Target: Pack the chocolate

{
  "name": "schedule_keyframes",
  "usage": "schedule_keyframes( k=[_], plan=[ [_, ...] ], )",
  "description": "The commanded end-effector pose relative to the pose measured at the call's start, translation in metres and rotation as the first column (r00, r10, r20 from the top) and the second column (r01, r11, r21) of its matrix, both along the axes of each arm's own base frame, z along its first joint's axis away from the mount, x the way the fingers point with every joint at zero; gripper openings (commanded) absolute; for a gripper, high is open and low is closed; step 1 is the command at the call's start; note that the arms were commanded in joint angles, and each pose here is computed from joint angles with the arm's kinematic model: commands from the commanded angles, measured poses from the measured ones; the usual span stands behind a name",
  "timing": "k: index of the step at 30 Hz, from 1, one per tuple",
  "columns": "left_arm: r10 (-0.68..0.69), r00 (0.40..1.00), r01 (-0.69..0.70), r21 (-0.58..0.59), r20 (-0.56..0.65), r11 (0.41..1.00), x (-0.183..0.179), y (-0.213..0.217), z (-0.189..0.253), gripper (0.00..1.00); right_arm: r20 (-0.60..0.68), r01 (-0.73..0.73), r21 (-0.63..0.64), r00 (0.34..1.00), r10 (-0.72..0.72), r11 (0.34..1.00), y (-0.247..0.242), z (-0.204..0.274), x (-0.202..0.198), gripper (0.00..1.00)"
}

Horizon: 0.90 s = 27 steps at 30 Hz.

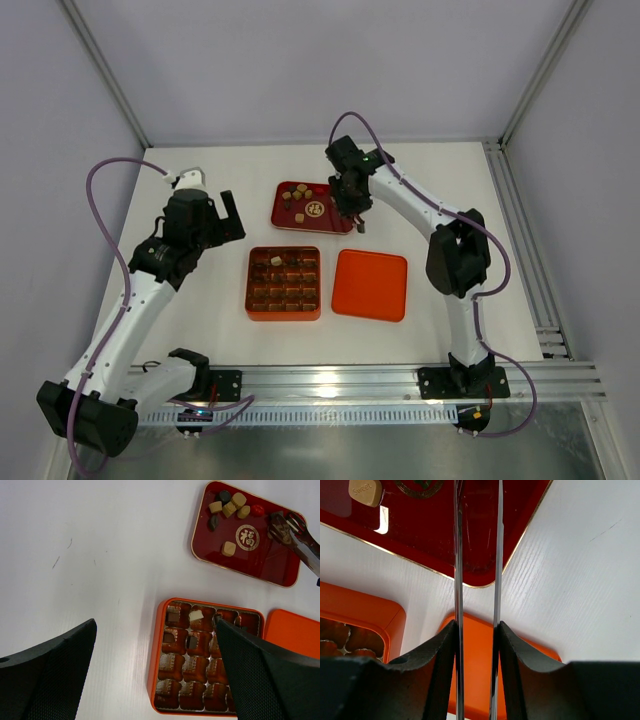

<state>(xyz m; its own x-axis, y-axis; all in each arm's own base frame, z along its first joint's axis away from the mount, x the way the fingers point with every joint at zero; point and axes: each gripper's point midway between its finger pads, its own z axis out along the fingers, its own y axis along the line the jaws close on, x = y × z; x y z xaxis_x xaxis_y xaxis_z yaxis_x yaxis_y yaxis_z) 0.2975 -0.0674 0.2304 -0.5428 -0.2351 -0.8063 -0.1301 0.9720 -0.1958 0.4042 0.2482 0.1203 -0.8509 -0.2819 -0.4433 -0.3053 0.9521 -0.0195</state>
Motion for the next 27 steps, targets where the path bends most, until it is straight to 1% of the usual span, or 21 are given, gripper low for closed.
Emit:
schedule_keyframes(
  k=[1,6,7,10,21,27],
  plan=[
    [0.004,0.999,-0.003,-0.017,0.039,1.0,0.0066,-0.0008,0.008,1.0,0.061,-0.024,0.043,0.998,0.021,0.999,0.0002,0.0355,-0.0057,0.4],
    [0.003,0.999,-0.002,-0.018,0.042,1.0,0.0067,-0.0006,0.0091,1.0,0.065,-0.02,0.034,0.998,0.018,0.999,-0.0023,0.0381,-0.0059,0.4],
    [0.004,0.999,-0.004,-0.016,0.041,1.0,0.0066,-0.0002,0.0085,1.0,0.068,-0.019,0.034,0.998,0.017,0.999,-0.0024,0.0393,-0.0056,0.42],
    [0.003,0.999,-0.002,-0.017,0.04,1.0,0.0065,-0.0005,0.0084,1.0,0.075,-0.017,0.038,0.997,0.014,0.999,-0.0016,0.0422,-0.004,0.43],
    [0.005,0.999,-0.004,-0.017,0.04,1.0,0.0066,0.0,0.0084,1.0,0.068,-0.024,0.03,0.997,0.022,0.999,0.0011,0.0403,0.0001,0.44],
    [0.005,0.999,-0.004,-0.018,0.043,1.0,0.0066,0.0,0.0095,1.0,0.062,-0.031,0.038,0.998,0.029,0.999,0.0036,0.0371,0.0015,0.42]
  ],
)
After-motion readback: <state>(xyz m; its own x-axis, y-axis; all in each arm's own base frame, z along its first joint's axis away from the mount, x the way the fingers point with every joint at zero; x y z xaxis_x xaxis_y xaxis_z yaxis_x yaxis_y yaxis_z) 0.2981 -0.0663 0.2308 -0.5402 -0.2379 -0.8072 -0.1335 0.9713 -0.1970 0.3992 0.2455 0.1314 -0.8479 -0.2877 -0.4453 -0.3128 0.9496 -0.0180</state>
